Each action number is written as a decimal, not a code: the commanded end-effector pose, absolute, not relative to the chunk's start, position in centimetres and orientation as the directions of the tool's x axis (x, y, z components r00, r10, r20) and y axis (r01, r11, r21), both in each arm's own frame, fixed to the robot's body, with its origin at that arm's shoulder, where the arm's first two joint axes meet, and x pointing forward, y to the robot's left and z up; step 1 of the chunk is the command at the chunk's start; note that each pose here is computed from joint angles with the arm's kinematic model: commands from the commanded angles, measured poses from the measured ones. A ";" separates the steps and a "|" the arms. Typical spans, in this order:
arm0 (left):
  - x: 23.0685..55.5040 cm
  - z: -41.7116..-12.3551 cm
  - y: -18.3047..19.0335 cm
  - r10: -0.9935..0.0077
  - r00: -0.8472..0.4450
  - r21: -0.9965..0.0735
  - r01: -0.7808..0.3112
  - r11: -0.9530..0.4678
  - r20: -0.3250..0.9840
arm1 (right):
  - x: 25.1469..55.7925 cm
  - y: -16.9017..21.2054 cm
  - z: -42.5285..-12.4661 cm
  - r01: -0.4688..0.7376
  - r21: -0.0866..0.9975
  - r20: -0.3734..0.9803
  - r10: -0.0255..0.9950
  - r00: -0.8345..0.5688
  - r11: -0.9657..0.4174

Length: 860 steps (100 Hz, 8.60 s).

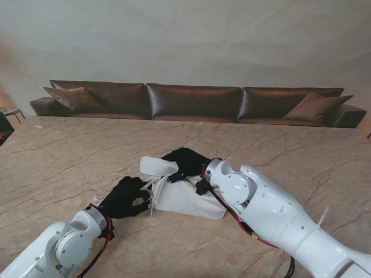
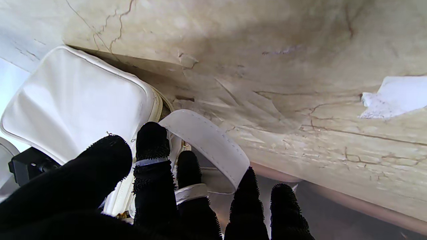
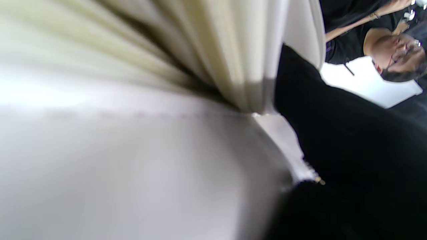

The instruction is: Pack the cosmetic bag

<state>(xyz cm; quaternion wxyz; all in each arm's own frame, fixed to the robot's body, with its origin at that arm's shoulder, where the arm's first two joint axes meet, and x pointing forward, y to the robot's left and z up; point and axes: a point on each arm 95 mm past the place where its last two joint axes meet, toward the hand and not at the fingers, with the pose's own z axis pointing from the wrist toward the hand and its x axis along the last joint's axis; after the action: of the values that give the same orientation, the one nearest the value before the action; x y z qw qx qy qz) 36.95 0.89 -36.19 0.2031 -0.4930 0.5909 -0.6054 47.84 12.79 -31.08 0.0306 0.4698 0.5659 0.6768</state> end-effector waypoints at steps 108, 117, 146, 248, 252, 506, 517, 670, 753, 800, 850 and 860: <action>34.6 -32.1 2.3 -0.877 -0.446 -0.965 -0.253 -0.070 0.180 | 48.8 8.9 -31.6 0.306 0.746 0.663 0.616 -0.425 -0.592; 34.3 -31.7 2.3 -0.887 -0.430 -0.973 -0.219 -0.076 0.166 | 48.9 8.7 -31.7 0.298 0.745 0.664 0.620 -0.418 -0.597; 34.2 -32.2 3.5 -0.928 -0.341 -0.977 -0.193 -0.089 0.152 | 48.9 7.5 -32.1 0.283 0.672 0.735 0.568 -0.371 -0.684; 33.5 -37.0 3.5 -0.976 -0.048 -0.925 -0.329 -0.187 0.214 | 48.4 6.6 -32.6 0.232 0.587 0.793 0.492 -0.360 -0.776; 33.4 -37.3 3.3 -0.974 -0.012 -0.925 -0.314 -0.212 0.227 | 48.4 6.6 -32.6 0.229 0.586 0.793 0.493 -0.358 -0.777; 34.1 -33.0 -0.2 -0.757 -0.425 -0.868 -0.200 -0.456 0.496 | 49.2 6.6 -31.7 0.388 0.795 0.605 0.653 -0.455 -0.466; 34.3 -32.7 0.0 -0.752 -0.431 -0.863 -0.173 -0.474 0.499 | 49.3 6.4 -31.3 0.373 0.808 0.587 0.667 -0.458 -0.456; 39.5 -33.6 1.4 -0.820 -0.251 -0.857 -0.121 -0.501 0.515 | 49.6 6.0 -28.3 0.300 0.932 0.342 0.776 -0.531 -0.206; 38.6 -31.9 1.0 -0.802 -0.320 -0.861 -0.125 -0.492 0.505 | 40.9 -3.5 -29.7 0.198 0.859 0.512 0.807 -0.296 -0.472; 38.5 -31.6 0.1 -0.786 -0.335 -0.853 -0.143 -0.503 0.520 | 34.6 -7.0 -33.3 0.129 0.840 0.541 0.829 -0.141 -0.527; 38.8 -31.3 -1.1 -0.760 -0.359 -0.837 -0.142 -0.529 0.542 | 34.9 -7.5 -34.1 0.052 0.835 0.549 0.826 -0.130 -0.547; 38.8 -31.2 -1.1 -0.760 -0.358 -0.836 -0.143 -0.529 0.542 | 35.1 -7.4 -34.2 0.060 0.831 0.556 0.820 -0.133 -0.554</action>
<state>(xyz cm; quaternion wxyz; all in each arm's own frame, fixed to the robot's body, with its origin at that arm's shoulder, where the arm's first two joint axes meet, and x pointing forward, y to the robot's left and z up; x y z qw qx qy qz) 39.01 -0.84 -31.09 0.2241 -0.5197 0.4335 -0.7013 35.01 -7.77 -34.20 0.2977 0.5905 0.3731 0.6508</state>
